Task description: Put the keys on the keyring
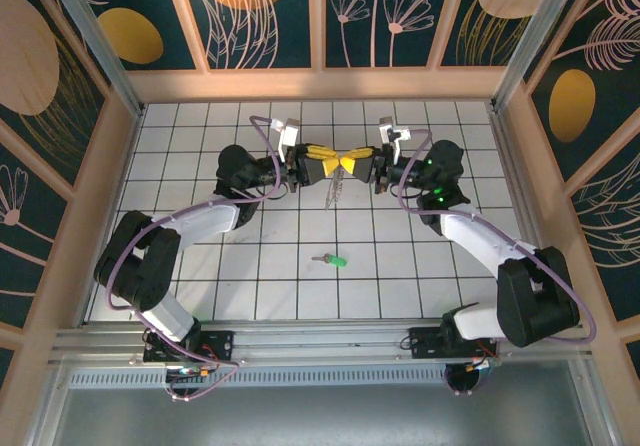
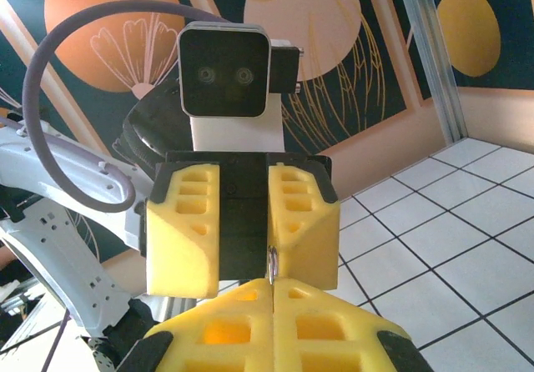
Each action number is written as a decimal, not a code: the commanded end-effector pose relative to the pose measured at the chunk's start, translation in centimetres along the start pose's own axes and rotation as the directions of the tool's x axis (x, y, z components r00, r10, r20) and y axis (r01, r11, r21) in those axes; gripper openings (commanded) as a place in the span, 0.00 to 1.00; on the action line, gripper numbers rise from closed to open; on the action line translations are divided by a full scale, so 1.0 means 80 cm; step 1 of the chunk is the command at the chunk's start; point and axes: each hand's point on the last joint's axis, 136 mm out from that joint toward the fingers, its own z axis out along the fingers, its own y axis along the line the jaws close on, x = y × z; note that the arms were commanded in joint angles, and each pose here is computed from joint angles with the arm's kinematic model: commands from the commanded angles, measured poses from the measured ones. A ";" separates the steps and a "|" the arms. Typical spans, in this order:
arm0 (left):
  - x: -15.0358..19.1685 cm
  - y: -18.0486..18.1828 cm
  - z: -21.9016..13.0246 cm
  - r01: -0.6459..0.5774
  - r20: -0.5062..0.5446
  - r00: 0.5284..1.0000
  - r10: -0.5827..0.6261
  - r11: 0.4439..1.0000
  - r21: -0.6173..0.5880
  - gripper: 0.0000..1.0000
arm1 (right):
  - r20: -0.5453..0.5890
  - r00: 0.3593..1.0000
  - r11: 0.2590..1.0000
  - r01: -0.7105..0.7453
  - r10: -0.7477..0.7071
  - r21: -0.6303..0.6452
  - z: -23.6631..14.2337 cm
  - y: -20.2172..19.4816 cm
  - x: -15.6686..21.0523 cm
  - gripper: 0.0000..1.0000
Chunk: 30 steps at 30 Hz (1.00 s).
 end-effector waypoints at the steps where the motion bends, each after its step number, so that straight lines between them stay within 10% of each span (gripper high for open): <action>1: -0.008 -0.014 0.005 -0.049 0.006 0.999 0.049 0.998 0.048 0.19 | 0.025 0.997 0.997 0.076 -0.075 -0.028 0.005 0.012 -0.020 0.00; 12: -0.005 -0.016 0.004 -0.063 -0.002 0.998 0.064 0.997 0.047 0.00 | 0.026 0.997 0.997 0.071 -0.071 -0.008 0.002 0.006 -0.020 0.00; 17: -0.004 -0.015 0.003 -0.106 -0.030 0.994 0.107 0.994 0.014 0.00 | 0.045 0.996 0.995 0.077 -0.079 0.060 -0.016 -0.002 -0.028 0.37; 30: -0.015 -0.030 -0.001 -0.317 -0.082 0.946 0.314 0.948 -0.030 0.00 | 0.101 0.995 0.911 -0.059 0.020 0.408 -0.093 -0.063 0.017 0.44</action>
